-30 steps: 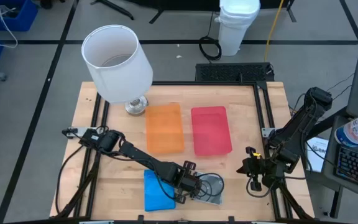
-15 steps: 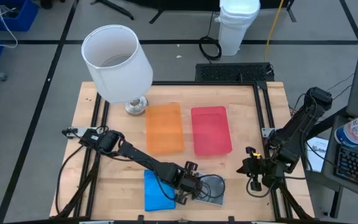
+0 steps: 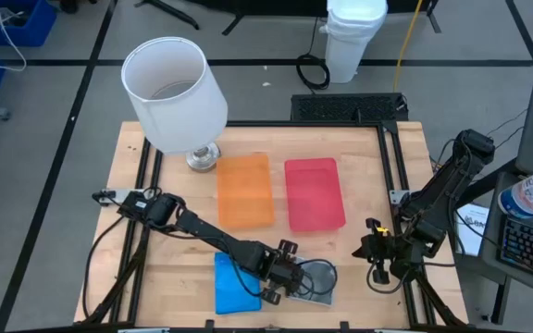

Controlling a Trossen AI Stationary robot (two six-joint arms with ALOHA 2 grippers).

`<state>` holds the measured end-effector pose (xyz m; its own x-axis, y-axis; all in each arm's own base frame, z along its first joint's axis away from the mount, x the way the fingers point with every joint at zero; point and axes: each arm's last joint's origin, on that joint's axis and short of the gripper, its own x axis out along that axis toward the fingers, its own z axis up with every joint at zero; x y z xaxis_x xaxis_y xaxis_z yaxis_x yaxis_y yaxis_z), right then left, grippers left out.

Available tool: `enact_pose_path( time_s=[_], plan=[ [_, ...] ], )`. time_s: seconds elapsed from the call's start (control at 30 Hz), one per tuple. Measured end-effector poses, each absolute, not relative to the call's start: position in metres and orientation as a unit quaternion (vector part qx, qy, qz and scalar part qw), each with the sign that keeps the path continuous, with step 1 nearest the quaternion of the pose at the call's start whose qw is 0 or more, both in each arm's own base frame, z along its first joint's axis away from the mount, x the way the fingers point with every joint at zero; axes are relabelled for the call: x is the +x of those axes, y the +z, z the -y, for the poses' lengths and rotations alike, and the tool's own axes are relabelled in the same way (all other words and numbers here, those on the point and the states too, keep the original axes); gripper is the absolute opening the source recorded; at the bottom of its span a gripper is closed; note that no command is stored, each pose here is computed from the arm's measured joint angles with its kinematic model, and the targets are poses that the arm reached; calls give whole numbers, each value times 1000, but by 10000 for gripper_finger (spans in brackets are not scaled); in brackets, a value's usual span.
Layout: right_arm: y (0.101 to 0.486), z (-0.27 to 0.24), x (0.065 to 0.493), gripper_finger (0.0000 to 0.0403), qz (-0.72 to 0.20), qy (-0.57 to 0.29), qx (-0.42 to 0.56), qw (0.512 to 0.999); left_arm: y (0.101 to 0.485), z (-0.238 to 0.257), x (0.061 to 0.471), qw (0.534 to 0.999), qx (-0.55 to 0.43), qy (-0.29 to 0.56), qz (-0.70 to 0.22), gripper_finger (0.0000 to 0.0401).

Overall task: Pick & place jewel cases by type
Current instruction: Put the black CD case into the pink bin

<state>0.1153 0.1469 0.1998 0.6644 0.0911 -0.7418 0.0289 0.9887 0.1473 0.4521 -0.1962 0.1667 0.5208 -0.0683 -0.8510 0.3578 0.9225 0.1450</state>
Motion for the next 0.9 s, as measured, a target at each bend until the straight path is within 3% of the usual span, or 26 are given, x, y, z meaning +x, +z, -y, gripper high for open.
enact_pose_path(
  time_s=[0.3, 0.5, 0.9],
  plan=[
    [200, -147, 115, 0, -410, 17, 75, 909, 168, 196, 453, 859, 173, -130, -463, 26],
    [200, -147, 115, 0, -409, 17, 75, 909, 190, 203, 442, 861, 187, -121, -457, 26],
    [188, -146, 115, 0, -404, 22, 85, 911, 176, 190, 448, 856, 176, -98, -475, 26]
  ],
)
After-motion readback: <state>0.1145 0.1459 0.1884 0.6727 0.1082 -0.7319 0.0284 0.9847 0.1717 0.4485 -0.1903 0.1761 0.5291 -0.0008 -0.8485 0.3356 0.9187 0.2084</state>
